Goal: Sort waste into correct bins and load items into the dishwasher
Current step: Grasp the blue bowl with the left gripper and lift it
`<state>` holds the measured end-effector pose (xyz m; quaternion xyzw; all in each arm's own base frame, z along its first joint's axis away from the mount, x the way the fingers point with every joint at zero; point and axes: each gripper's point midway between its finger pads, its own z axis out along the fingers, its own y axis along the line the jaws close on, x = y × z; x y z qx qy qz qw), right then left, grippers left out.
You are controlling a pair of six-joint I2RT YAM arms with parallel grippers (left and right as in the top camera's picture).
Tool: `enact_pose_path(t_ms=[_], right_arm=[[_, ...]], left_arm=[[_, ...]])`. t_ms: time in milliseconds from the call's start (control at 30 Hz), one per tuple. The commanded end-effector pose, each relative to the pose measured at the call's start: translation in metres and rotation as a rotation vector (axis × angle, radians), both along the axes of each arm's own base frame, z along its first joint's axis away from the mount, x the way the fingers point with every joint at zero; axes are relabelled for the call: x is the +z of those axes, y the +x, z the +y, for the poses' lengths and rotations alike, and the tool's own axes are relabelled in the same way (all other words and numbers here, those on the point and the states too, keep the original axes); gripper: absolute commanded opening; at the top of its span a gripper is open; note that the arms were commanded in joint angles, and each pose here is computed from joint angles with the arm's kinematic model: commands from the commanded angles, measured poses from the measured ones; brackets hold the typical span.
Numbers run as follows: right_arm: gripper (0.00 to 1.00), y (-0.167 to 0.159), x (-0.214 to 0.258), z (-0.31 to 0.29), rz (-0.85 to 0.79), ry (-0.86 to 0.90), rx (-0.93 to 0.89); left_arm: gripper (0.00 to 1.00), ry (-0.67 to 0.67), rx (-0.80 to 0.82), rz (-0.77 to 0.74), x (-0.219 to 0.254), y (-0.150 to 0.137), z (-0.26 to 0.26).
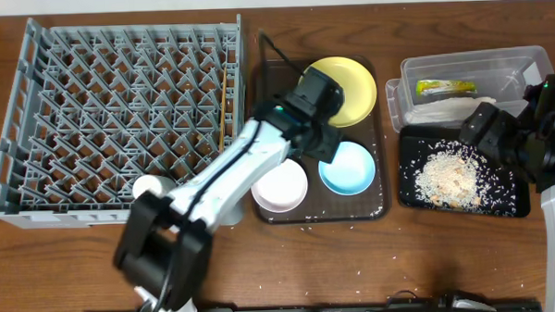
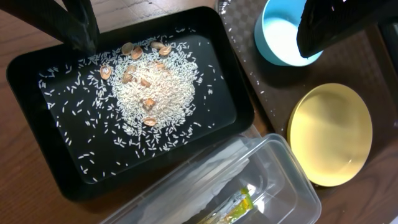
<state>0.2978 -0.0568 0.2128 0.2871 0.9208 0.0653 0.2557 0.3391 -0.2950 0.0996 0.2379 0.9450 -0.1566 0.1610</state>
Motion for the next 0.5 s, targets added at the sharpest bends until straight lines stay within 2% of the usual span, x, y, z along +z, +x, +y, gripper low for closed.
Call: enact_pose_path(t_ms=[0, 100, 267, 333, 467], right_arm=[[0.99, 0.000, 0.002, -0.002, -0.005, 0.003, -0.018], [0.99, 0.000, 0.002, -0.002, -0.005, 0.003, -0.018], [0.99, 0.000, 0.002, -0.002, -0.006, 0.003, -0.018], [0.99, 0.000, 0.002, -0.002, -0.005, 0.003, -0.018], [0.99, 0.000, 0.002, -0.002, -0.005, 0.003, -0.018]], left_arm=[[0.63, 0.019, -0.004, 0.056, -0.034, 0.002, -0.002], [0.56, -0.017, -0.038, 0.138, -0.058, -0.007, -0.014], [0.33, -0.021, -0.056, 0.237, -0.093, -0.019, -0.020], [0.08, -0.069, -0.060, 0.250, -0.086, -0.020, -0.028], [0.07, -0.122, -0.063, 0.198, -0.043, -0.014, -0.034]])
